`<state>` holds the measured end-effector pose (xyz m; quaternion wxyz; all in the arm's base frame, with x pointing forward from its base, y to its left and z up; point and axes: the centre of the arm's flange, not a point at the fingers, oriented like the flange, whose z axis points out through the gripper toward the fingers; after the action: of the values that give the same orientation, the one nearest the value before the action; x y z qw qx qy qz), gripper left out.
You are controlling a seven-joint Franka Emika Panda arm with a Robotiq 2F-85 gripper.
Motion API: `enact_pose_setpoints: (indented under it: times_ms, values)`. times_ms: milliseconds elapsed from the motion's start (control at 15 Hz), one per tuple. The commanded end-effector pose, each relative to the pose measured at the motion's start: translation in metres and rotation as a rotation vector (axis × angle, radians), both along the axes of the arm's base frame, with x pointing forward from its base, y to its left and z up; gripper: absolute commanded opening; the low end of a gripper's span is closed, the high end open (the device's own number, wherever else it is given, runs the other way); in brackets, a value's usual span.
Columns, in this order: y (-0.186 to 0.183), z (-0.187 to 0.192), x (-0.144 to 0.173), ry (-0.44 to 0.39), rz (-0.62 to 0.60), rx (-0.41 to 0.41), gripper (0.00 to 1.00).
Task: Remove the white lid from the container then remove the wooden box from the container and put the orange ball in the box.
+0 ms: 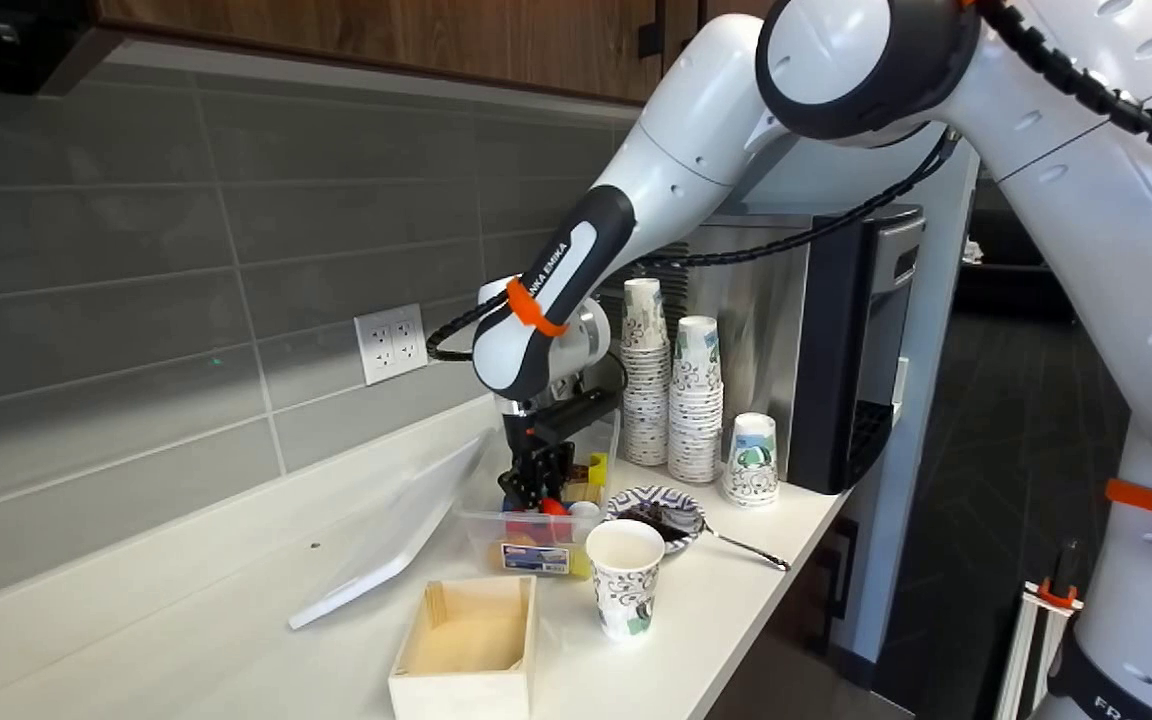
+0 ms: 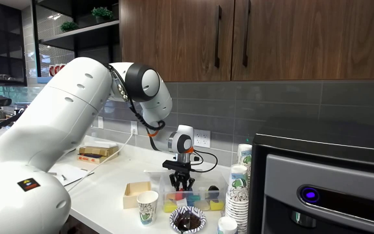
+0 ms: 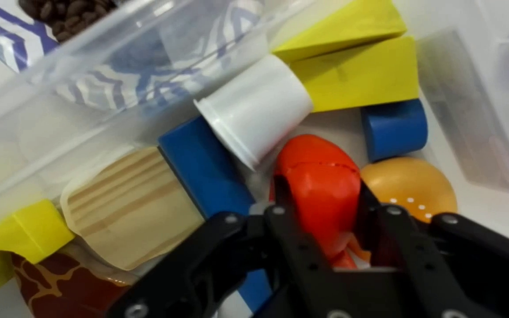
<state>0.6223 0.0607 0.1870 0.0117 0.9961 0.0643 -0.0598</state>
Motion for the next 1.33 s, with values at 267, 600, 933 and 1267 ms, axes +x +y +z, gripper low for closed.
enact_pose_setpoints:
  times_ms: [267,600,933,1267]
  values:
    - [0.051,0.088,-0.064,-0.034,-0.055,-0.123,0.09]
    - [0.103,0.129,-0.112,-0.170,-0.055,-0.282,0.09]
    - [0.149,0.123,-0.136,-0.177,0.058,-0.219,0.09]
    - [0.176,0.097,-0.130,-0.167,0.119,-0.176,0.09]
